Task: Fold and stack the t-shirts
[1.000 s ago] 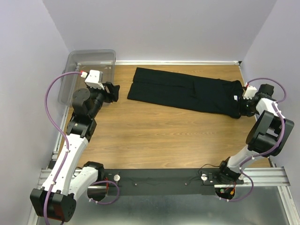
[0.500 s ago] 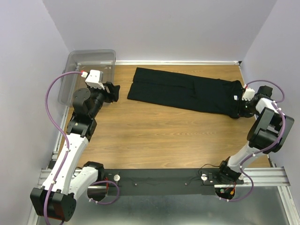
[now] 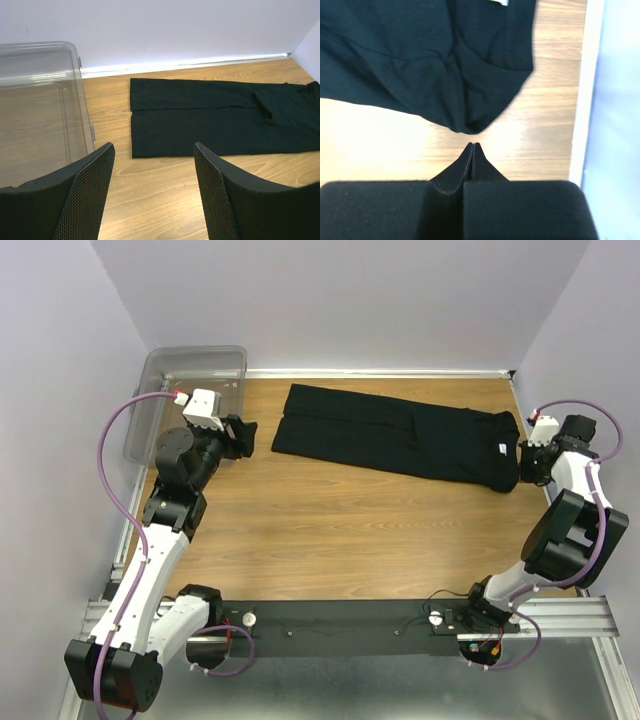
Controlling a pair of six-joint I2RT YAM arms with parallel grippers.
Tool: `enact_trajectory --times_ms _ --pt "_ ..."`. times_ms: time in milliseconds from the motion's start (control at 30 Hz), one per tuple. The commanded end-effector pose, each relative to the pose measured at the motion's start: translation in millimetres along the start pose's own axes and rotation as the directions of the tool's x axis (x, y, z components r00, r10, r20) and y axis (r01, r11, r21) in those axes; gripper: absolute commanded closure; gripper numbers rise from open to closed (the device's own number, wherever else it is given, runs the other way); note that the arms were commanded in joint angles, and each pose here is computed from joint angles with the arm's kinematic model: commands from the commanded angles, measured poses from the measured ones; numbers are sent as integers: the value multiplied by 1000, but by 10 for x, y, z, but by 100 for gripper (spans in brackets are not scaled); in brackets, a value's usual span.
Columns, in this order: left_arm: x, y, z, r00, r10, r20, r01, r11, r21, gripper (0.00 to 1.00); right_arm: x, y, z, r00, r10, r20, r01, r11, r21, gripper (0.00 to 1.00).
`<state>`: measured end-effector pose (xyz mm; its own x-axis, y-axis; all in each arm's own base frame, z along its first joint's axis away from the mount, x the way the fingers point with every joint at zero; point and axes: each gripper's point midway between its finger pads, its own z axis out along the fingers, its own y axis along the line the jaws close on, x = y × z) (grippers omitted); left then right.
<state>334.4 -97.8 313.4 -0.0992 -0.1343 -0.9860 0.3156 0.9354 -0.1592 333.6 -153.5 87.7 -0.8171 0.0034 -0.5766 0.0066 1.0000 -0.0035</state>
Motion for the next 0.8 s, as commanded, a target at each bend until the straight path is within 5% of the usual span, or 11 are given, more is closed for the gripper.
enact_trajectory --times_ms 0,67,100,167,367,500,600,767 --pt "36 -71 32 1000 14 -1 -14 999 43 27 56 -179 -36 999 -23 -23 25 997 76 99" --pt "152 -140 100 999 8 -34 -5 996 89 27 66 -47 20 1000 -2 -11 2 1000 6 82" --pt "229 -241 126 998 3 -61 6 990 143 27 64 12 42 1000 4 -5 -4 1000 -24 53" --pt "408 -354 202 992 -20 -126 44 980 196 27 93 114 117 1000 17 -6 -17 996 -90 41" --pt "1238 -617 435 911 -63 -408 164 963 216 30 118 249 261 1000 30 -6 -31 982 -187 41" --pt "1958 -644 515 754 -239 -612 347 936 62 31 46 263 252 1000 14 26 -9 979 -201 42" --pt "2277 -774 538 630 -466 -622 519 848 -109 32 5 320 253 999 12 48 -1 972 -234 42" --pt "2373 -750 784 580 -654 -486 607 745 -277 31 -40 388 230 997 10 75 10 962 -273 42"
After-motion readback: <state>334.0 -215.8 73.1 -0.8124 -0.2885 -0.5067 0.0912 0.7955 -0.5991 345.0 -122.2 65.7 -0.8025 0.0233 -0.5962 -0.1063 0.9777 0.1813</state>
